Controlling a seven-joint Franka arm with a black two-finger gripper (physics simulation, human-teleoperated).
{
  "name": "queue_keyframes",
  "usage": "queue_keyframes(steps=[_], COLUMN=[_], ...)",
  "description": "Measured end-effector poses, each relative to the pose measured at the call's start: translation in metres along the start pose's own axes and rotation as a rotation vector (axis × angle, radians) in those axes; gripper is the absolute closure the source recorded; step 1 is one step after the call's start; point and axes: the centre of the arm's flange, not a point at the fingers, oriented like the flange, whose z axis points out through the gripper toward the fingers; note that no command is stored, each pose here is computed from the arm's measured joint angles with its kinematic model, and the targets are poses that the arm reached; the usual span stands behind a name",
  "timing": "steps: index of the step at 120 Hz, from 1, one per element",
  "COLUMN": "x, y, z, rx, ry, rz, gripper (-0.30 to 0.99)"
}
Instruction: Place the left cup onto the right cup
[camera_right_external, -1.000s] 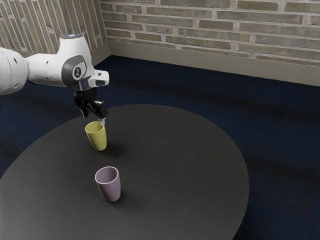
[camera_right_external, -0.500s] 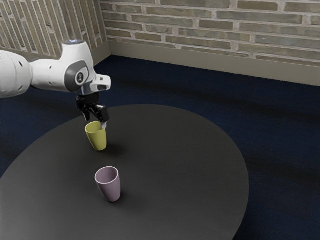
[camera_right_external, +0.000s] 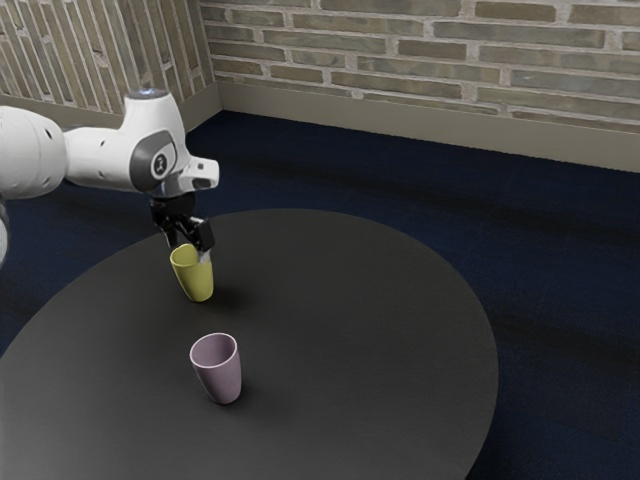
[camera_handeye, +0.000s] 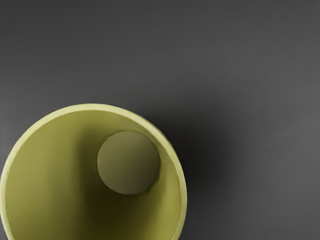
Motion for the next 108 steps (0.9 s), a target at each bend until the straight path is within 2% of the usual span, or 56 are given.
queue_keyframes(steps=[108], x=[0.017], y=[-0.007], z=[0.031], rx=[0.011], ry=[0.010], rz=[0.032], gripper=[0.00])
